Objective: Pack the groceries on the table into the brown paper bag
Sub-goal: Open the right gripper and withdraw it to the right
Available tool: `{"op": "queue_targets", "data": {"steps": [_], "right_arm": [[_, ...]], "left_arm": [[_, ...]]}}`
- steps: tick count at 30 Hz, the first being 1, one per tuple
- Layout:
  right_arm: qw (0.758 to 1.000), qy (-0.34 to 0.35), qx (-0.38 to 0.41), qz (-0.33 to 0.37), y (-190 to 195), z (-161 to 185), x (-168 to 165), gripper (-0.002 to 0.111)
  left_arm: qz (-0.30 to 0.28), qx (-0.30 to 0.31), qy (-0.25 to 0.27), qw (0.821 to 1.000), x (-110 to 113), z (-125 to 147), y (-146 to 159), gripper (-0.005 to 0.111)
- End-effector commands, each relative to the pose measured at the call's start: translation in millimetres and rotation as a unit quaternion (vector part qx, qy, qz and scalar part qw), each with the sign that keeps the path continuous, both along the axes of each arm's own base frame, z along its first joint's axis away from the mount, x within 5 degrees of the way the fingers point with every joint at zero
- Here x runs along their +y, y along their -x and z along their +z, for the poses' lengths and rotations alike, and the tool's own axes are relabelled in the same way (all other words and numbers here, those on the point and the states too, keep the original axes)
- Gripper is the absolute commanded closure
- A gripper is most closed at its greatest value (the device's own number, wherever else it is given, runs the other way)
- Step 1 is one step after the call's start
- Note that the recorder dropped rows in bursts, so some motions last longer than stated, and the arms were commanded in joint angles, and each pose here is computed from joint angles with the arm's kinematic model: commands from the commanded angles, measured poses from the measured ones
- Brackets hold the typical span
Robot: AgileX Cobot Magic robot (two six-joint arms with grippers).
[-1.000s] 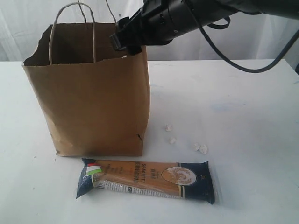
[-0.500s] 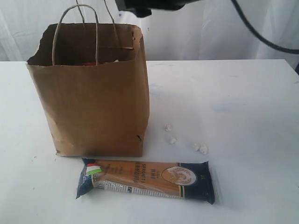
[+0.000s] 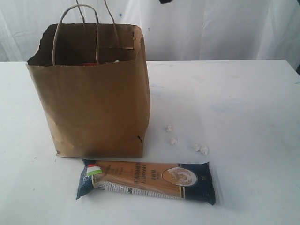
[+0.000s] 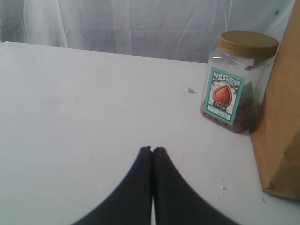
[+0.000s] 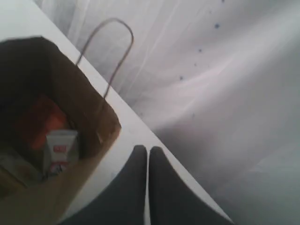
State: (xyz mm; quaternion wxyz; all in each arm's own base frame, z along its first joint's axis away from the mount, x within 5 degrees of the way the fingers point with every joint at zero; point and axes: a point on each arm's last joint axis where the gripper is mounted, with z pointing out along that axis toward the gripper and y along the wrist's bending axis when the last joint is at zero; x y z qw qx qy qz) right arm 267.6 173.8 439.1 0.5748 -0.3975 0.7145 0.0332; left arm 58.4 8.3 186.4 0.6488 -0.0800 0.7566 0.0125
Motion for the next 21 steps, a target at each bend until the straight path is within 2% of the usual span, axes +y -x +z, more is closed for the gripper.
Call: {"op": "queue_targets", "data": {"steps": [1,6,9,10,11,12,13,14,16,17,19,21], "right_arm": [[0.994,0.057,0.027,-0.084,-18,-11,-29,0.108],[0.976,0.066,0.076,-0.192,-41,-38,-73,0.108],[0.956,0.056,0.131,-0.255,-51,-69,-103,0.108],[0.933,0.044,0.180,-0.308,-56,-98,-128,0.108],[0.919,0.042,0.207,-0.332,-56,-114,-140,0.108],[0.891,0.042,0.258,-0.372,-54,-144,-160,0.108],[0.874,0.042,0.285,-0.392,-51,-161,-170,0.108],[0.844,0.038,0.327,-0.424,-43,-190,-187,0.108],[0.812,0.040,0.373,-0.447,-25,-227,-204,0.108],[0.807,0.036,0.381,-0.451,-15,-239,-209,0.108],[0.808,-0.017,0.356,-0.469,-1,-240,-210,0.108],[0.836,-0.087,0.285,-0.461,17,-224,-204,0.108]], "left_arm": [[0.000,-0.005,-0.005,1.000,0,0,0,0.107],[0.000,-0.005,-0.005,1.000,0,0,0,0.107],[0.000,-0.005,-0.005,1.000,0,0,0,0.107],[0.000,-0.005,-0.005,1.000,0,0,0,0.107],[0.000,-0.005,-0.005,1.000,0,0,0,0.107],[0.000,-0.005,-0.005,1.000,0,0,0,0.107],[0.000,-0.005,-0.005,1.000,0,0,0,0.107],[0.000,-0.005,-0.005,1.000,0,0,0,0.107],[0.000,-0.005,-0.005,1.000,0,0,0,0.107],[0.000,-0.005,-0.005,1.000,0,0,0,0.107],[0.000,-0.005,-0.005,1.000,0,0,0,0.107],[0.000,-0.005,-0.005,1.000,0,0,0,0.107]]}}
